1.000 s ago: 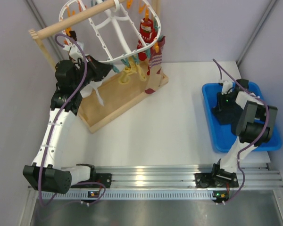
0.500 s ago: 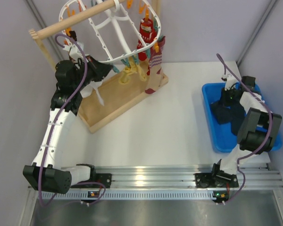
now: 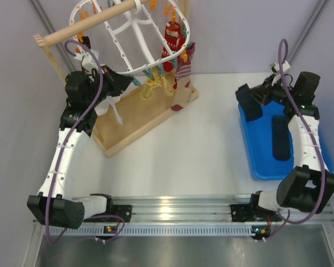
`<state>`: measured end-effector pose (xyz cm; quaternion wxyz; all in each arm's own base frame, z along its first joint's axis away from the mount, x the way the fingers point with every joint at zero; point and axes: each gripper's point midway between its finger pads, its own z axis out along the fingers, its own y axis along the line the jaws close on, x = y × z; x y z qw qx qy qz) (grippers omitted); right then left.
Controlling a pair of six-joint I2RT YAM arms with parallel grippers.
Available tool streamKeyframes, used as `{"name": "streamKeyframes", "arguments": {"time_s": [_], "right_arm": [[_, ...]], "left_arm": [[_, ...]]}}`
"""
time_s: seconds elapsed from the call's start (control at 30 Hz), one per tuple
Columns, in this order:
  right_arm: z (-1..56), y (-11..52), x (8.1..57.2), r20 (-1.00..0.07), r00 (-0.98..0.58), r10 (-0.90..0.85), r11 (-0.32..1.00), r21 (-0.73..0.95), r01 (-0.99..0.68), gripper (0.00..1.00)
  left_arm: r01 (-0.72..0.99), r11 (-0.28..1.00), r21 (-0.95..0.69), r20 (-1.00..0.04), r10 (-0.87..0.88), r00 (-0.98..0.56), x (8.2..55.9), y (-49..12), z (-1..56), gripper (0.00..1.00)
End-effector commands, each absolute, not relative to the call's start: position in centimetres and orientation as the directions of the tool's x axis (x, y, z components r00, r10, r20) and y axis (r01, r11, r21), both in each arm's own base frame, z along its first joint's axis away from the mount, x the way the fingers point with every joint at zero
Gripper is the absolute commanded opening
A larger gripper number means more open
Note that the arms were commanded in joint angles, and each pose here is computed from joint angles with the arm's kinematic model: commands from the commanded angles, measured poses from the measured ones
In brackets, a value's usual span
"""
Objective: Clip the socks to the hanger
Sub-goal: Pick up the sock from the bin, then clamp the sock onto the hanger.
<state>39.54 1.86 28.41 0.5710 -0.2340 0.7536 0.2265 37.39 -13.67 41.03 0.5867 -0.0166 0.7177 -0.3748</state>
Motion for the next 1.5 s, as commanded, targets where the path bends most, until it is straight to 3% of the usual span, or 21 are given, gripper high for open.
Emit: {"name": "streamKeyframes", "arguments": {"time_s": [0.0, 0.23, 0.4, 0.67, 1.47], "right_arm": [[37.6, 8.7, 37.7, -0.997, 0.017, -0.070, 0.620, -0.057, -0.783, 0.00], [41.0, 19.3, 35.3, -0.993, 0.120, -0.011, 0.431, -0.113, -0.895, 0.00], [39.9, 26.9, 33.5, -0.993, 0.114, 0.026, 0.281, -0.103, -0.954, 0.00], [36.4, 35.0, 32.4, -0.994, 0.111, 0.019, 0.155, -0.107, -0.982, 0.00], [38.0, 42.1, 35.8, -0.982, 0.156, 0.102, 0.144, -0.140, -0.980, 0.00]], "left_arm": [[0.411, 0.714, -0.567, -0.824, -0.478, -0.306, 37.2, -13.3, 41.5, 0.00], [0.413, 0.708, -0.573, -0.819, -0.485, -0.307, 37.5, -13.4, 41.7, 0.00], [0.421, 0.700, -0.577, -0.817, -0.489, -0.306, 37.6, -13.6, 42.2, 0.00], [0.428, 0.689, -0.584, -0.812, -0.493, -0.314, 37.7, -13.8, 42.0, 0.00], [0.414, 0.683, -0.602, -0.798, -0.494, -0.346, 37.8, -14.0, 41.1, 0.00]]}}
